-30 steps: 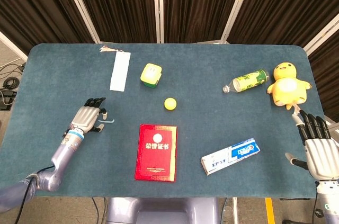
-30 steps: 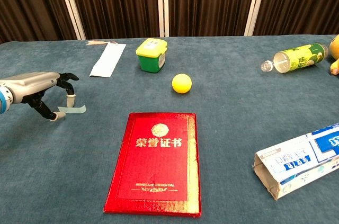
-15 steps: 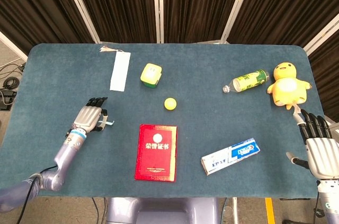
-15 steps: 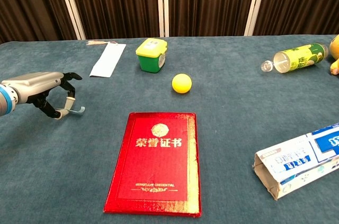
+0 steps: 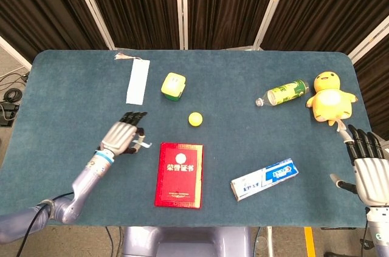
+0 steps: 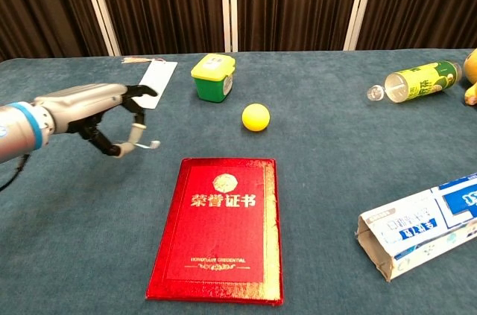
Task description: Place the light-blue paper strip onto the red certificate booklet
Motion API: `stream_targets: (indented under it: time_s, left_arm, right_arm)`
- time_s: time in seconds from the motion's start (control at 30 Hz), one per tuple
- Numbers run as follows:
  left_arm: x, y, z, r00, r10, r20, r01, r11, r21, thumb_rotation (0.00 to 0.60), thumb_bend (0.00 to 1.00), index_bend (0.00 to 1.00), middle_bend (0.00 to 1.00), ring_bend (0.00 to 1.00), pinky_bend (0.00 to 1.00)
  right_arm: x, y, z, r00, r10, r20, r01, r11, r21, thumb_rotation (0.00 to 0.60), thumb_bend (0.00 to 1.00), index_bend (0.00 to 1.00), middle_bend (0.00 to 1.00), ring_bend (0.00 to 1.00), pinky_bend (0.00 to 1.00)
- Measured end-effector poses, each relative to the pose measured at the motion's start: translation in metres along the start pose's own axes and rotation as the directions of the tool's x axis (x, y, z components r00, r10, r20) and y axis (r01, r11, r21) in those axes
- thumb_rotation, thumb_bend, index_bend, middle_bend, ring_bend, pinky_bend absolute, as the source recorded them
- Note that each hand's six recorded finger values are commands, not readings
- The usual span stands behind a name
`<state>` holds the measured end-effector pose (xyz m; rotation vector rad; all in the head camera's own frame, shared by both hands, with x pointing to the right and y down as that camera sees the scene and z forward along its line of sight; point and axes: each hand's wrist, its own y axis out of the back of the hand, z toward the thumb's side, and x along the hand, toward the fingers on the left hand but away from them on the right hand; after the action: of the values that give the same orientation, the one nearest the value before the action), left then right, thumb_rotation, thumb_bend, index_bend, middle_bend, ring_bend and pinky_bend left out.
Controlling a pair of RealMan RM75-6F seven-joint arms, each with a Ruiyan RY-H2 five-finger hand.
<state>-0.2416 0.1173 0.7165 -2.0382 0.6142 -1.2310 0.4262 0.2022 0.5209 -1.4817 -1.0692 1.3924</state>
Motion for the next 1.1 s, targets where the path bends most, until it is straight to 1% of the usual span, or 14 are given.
stream_targets:
  time_s: [0.1,0.2,0.3,0.43,0.53,0.67,0.7,0.77,0.8,0.83,0.87,0.9,0.97,1.1]
  left_arm:
    - [0.006,0.004,0.024,0.998,-0.001,0.067,-0.002,0.999,0.045,0.600,0.45,0.68,0.00,0.00,0.00]
    - [0.010,0.003,0.048,0.991,-0.008,0.134,-0.004,0.996,0.085,0.600,0.45,0.68,0.00,0.00,0.00]
    - [0.013,-0.003,0.073,0.978,-0.019,0.206,-0.006,0.993,0.119,0.600,0.45,0.68,0.00,0.00,0.00]
    - [0.016,-0.016,0.102,0.955,-0.049,0.291,-0.008,0.982,0.191,0.600,0.45,0.68,0.00,0.00,0.00]
    - [0.018,-0.022,0.111,0.945,-0.061,0.321,-0.020,0.970,0.243,0.600,0.45,0.68,0.00,0.00,0.00]
    - [0.020,-0.028,0.117,0.936,-0.067,0.345,-0.038,0.957,0.289,0.600,0.43,0.67,0.00,0.00,0.00]
    - [0.020,-0.029,0.118,0.936,-0.068,0.347,-0.040,0.955,0.294,0.600,0.39,0.65,0.00,0.00,0.00]
    - [0.021,-0.032,0.118,0.933,-0.071,0.353,-0.047,0.948,0.315,0.600,0.24,0.54,0.00,0.00,0.00]
    - [0.021,-0.033,0.118,0.932,-0.073,0.356,-0.049,0.945,0.324,0.600,0.12,0.39,0.00,0.00,0.00]
    - [0.021,-0.034,0.118,0.930,-0.077,0.359,-0.051,0.941,0.334,0.600,0.05,0.25,0.00,0.00,0.00]
    - [0.021,-0.035,0.118,0.929,-0.079,0.361,-0.052,0.940,0.338,0.600,0.01,0.14,0.00,0.00,0.00]
    - [0.021,-0.034,0.117,0.929,-0.078,0.361,-0.053,0.939,0.339,0.600,0.00,0.04,0.00,0.00,0.00]
    - [0.020,-0.032,0.116,0.930,-0.069,0.361,-0.057,0.943,0.329,0.600,0.00,0.00,0.00,0.00,0.00]
    - [0.018,-0.020,0.113,0.932,-0.031,0.362,-0.079,0.955,0.286,0.600,0.00,0.00,0.00,0.00,0.00]
  right_arm:
    - [0.000,0.001,-0.001,1.000,-0.004,0.004,0.004,1.000,-0.002,0.600,0.00,0.06,0.00,0.00,0.00]
    - [0.000,0.003,-0.003,1.000,-0.010,0.009,0.010,1.000,-0.003,0.600,0.00,0.06,0.00,0.00,0.00]
    - [0.000,0.004,-0.005,1.000,-0.012,0.015,0.012,1.000,-0.006,0.600,0.00,0.06,0.00,0.00,0.00]
    - [0.000,0.006,-0.006,1.000,-0.019,0.019,0.019,1.000,-0.009,0.600,0.00,0.06,0.00,0.00,0.00]
    - [0.000,0.007,-0.008,0.999,-0.023,0.023,0.023,1.000,-0.014,0.600,0.00,0.06,0.00,0.00,0.00]
    - [-0.001,0.009,-0.011,0.999,-0.027,0.031,0.027,1.000,-0.014,0.600,0.00,0.06,0.00,0.00,0.00]
    - [-0.001,0.009,-0.011,0.999,-0.028,0.033,0.029,1.000,-0.013,0.600,0.00,0.06,0.00,0.00,0.00]
    - [-0.001,0.009,-0.012,0.999,-0.031,0.037,0.032,0.999,-0.012,0.600,0.00,0.06,0.00,0.00,0.00]
    - [-0.001,0.010,-0.012,0.999,-0.032,0.038,0.033,0.999,-0.013,0.600,0.00,0.06,0.00,0.00,0.00]
    - [-0.001,0.010,-0.012,0.999,-0.032,0.038,0.032,0.999,-0.014,0.600,0.00,0.06,0.00,0.00,0.00]
    - [-0.001,0.009,-0.013,0.999,-0.031,0.038,0.032,0.999,-0.013,0.600,0.00,0.06,0.00,0.00,0.00]
    - [-0.001,0.009,-0.013,0.999,-0.030,0.038,0.031,0.999,-0.014,0.600,0.00,0.06,0.00,0.00,0.00]
    - [-0.001,0.009,-0.012,0.999,-0.027,0.035,0.028,1.000,-0.015,0.600,0.00,0.06,0.00,0.00,0.00]
    - [-0.001,0.008,-0.011,0.999,-0.025,0.030,0.025,1.000,-0.014,0.600,0.00,0.06,0.00,0.00,0.00]
